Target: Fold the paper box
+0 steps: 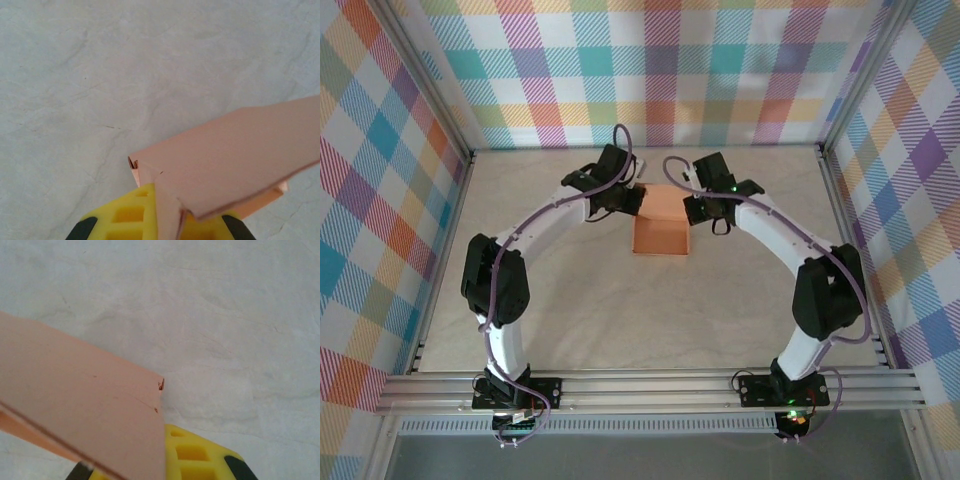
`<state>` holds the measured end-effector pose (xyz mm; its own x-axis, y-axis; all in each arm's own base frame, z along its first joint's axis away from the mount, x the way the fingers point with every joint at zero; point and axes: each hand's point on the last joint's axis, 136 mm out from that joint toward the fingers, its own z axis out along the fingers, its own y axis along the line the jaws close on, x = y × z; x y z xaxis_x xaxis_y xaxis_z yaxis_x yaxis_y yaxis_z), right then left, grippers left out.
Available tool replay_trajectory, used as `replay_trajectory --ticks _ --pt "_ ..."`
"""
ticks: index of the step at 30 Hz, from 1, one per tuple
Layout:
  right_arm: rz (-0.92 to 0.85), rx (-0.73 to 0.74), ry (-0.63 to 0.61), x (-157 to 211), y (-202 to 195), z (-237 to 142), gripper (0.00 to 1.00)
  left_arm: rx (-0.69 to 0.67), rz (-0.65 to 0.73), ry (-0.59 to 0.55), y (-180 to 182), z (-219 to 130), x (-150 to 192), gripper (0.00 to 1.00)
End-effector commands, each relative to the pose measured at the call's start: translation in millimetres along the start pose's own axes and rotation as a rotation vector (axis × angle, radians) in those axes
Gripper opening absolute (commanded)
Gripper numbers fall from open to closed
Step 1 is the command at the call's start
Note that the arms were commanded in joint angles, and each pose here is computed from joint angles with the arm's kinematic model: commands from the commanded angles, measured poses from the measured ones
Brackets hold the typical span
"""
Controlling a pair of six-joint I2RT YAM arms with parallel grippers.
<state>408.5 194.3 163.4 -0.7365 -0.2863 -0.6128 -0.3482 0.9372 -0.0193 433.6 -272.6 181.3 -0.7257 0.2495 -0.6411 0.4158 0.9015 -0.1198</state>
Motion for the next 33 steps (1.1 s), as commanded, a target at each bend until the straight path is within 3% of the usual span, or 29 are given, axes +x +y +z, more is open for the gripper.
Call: replay_trajectory --ticks 1,9,20,33 --pt "0.222 0.020 -0.186 -22 4 -14 0.00 0.016 -0.052 -0.159 -22 -17 -27 0.00" --pt "0.348 0.150 -0.250 -6 -3 -16 0.00 -0.009 -0.103 -0.262 -40 -9 -15 0.00" --pt "0.479 0.145 -0.309 10 3 -4 0.00 -0.049 -0.148 -0.301 -40 12 6 0.00" --pt "0.461 0.127 -0.334 34 10 14 0.00 -0.070 -0.182 -0.318 -42 34 37 0.00"
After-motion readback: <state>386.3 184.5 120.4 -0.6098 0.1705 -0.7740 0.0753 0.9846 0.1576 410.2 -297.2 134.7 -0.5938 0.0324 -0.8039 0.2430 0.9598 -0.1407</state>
